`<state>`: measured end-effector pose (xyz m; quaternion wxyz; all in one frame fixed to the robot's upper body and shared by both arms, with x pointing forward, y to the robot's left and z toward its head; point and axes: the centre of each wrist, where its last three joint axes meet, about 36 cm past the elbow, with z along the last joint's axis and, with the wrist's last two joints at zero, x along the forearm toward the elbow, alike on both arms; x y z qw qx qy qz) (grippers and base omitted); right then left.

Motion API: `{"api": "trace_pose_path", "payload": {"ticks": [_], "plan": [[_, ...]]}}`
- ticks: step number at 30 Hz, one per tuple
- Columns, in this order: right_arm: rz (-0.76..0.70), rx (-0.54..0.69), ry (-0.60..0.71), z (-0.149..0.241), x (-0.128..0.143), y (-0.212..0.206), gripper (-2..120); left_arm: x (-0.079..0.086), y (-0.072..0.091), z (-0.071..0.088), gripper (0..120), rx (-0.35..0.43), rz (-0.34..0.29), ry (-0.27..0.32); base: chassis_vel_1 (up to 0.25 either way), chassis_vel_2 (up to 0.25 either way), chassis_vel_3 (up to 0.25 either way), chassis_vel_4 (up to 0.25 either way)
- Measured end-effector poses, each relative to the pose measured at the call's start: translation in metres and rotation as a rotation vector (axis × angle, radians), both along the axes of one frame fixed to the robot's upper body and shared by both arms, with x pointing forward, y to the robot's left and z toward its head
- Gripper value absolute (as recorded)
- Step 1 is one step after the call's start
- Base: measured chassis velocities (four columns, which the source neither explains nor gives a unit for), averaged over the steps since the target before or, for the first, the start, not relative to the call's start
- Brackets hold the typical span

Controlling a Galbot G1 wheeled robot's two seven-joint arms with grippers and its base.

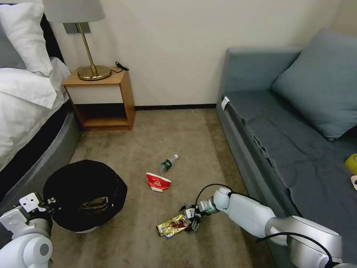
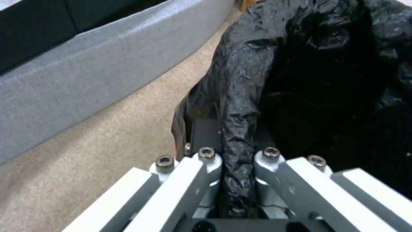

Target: Pick up the trash bin, then pick up the garbage on the floor and place it into the trash bin.

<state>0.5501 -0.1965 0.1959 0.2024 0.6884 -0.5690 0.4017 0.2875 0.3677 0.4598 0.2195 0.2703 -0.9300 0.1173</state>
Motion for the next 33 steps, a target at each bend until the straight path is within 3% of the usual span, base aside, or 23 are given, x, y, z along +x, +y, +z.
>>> {"api": "trace_pose_path", "payload": {"ticks": [8,21,24,33], "plan": [[0.001,0.007,0.002,-0.001,-0.001,0.000,65,-0.001,0.001,0.000,4,0.003,0.003,0.000,0.000,0.000,0.000,0.000],[-0.007,0.016,-0.002,0.002,0.001,-0.002,14,0.002,0.000,-0.004,4,0.002,0.000,0.005,0.000,0.000,0.000,0.000],[-0.009,0.023,-0.005,0.005,0.002,-0.002,8,0.003,-0.001,-0.004,4,0.001,-0.002,0.005,0.000,0.000,0.000,0.000],[-0.018,0.051,-0.008,0.011,0.004,-0.003,7,0.003,-0.001,-0.005,4,0.001,-0.002,0.005,0.000,0.000,0.000,0.000]]}}
